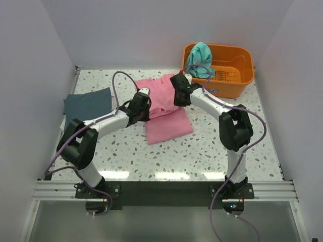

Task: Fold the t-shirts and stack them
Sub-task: Fold the tshirt

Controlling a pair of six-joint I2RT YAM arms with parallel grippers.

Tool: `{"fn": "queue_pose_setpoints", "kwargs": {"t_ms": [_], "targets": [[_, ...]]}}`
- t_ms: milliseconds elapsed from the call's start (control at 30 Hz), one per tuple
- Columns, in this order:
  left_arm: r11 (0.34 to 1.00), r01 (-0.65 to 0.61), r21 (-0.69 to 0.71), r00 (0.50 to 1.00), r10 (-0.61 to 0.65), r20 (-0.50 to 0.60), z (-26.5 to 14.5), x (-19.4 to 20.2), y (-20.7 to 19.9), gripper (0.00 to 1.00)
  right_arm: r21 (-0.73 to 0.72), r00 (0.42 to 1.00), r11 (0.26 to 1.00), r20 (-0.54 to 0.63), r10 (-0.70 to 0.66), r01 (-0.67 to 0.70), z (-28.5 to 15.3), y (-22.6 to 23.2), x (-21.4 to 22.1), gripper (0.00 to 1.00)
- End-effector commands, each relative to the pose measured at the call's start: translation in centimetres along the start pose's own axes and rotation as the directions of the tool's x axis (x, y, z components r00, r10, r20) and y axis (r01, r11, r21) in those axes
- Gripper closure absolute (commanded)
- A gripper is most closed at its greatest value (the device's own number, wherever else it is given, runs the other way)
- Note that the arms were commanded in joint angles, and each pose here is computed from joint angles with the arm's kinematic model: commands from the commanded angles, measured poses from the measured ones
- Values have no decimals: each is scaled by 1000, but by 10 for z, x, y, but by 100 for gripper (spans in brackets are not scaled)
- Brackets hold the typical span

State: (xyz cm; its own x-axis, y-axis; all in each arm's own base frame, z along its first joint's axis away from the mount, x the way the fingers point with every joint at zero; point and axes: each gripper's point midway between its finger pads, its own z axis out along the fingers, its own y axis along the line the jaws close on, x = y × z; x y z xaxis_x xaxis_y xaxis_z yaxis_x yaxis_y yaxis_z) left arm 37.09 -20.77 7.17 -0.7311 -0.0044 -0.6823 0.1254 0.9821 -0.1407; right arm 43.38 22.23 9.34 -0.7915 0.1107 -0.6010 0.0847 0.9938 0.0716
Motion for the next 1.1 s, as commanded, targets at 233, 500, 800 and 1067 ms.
{"fn": "queue_pose_setpoints", "kwargs": {"t_ms": [233,500,800,1067], "targets": [[999,36,7,994,-36,106,-26,-36,1,0,14,999,1000,29,16,-17,-26,-15,-20,24],[987,75,139,992,-88,89,-53,-9,-8,0,-253,999,966,-17,43,-46,-60,-3,32,1],[972,178,152,981,-188,54,-94,48,17,0,-548,988,836,-138,-70,-17,-43,88,77,2],[977,206,64,974,-211,83,-116,60,44,0,-487,995,873,-100,-30,-23,15,128,39,1]]}}
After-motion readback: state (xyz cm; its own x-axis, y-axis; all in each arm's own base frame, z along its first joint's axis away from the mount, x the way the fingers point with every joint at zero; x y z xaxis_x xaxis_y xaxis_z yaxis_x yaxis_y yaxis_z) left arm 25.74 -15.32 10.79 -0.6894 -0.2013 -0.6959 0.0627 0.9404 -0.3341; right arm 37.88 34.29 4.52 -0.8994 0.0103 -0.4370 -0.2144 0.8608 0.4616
